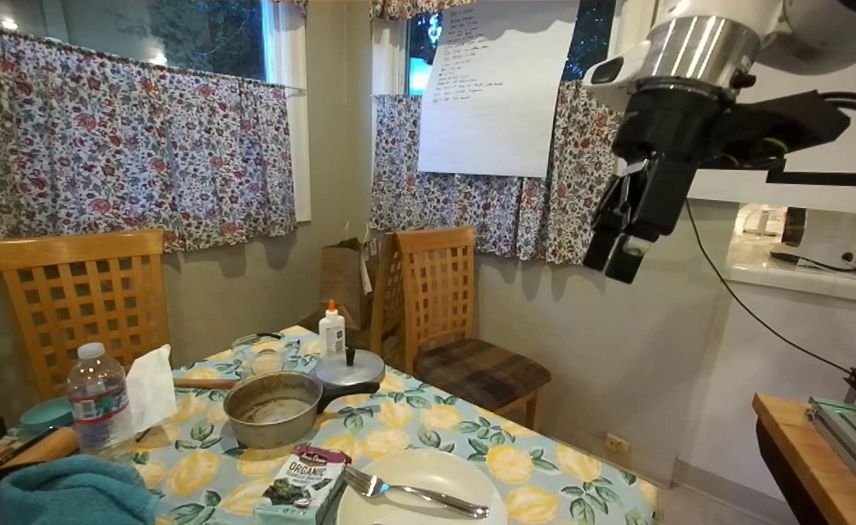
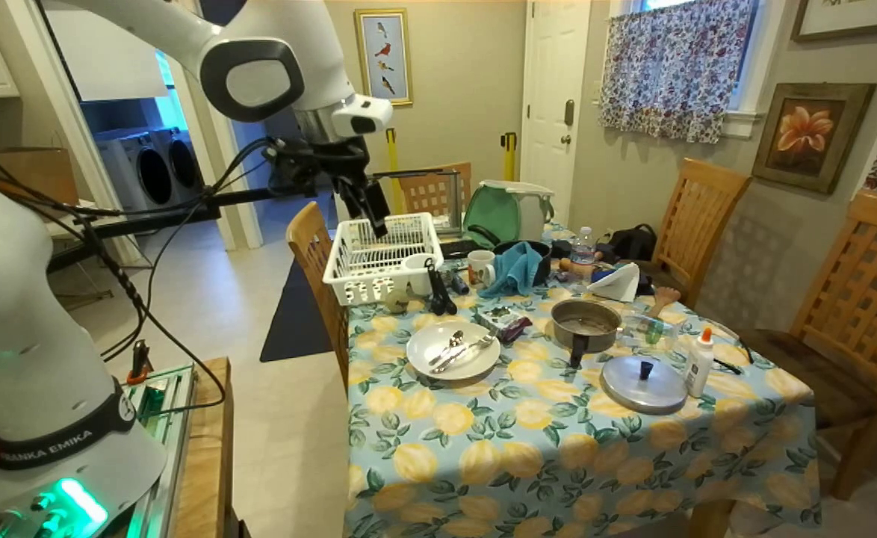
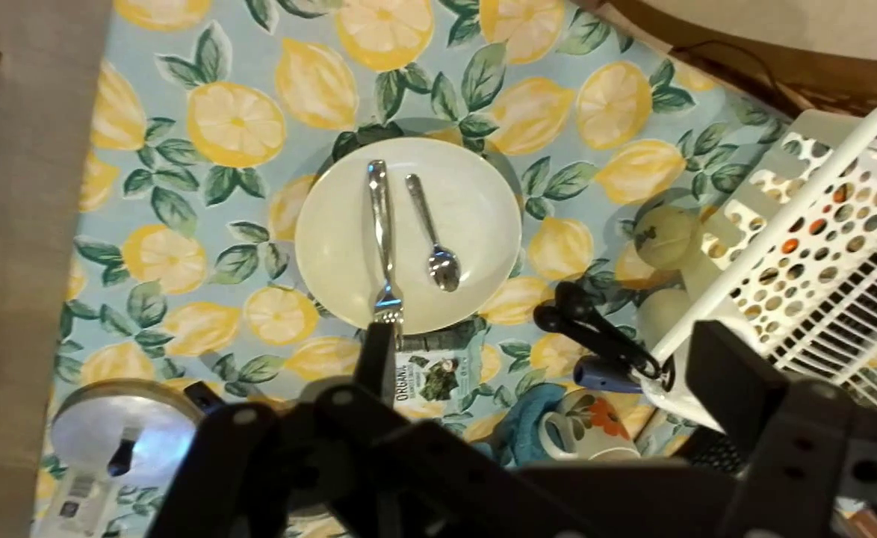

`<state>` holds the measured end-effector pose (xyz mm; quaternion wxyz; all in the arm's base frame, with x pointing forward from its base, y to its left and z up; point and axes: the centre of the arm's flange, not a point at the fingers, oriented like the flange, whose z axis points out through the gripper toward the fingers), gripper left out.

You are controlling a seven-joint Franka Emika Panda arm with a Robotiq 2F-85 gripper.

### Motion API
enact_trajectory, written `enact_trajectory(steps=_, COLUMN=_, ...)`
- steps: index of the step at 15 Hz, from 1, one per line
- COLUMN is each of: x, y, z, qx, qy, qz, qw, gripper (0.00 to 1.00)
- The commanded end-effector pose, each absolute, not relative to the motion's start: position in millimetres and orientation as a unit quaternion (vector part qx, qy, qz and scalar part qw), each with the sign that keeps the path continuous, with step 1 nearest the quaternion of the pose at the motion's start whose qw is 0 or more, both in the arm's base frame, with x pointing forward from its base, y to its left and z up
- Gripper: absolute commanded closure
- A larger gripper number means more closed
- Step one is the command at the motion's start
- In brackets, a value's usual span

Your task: Remove the silver fork and spoon from the white plate then put the silver pot on the plate.

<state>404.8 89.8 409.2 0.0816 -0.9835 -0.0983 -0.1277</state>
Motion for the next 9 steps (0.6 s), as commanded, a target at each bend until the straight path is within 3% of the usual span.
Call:
enact_trajectory(steps=1, x=423.9, y=86.4, z=382.2, qx=-0.979, qy=-0.119, qz=-0.102, qw=0.132, gripper=0.0)
enact_trajectory(steps=9, x=417.8, y=83.1, z=367.8, qx=-0.983, qy=-0.114, qz=-0.086, qw=0.119, gripper=0.0)
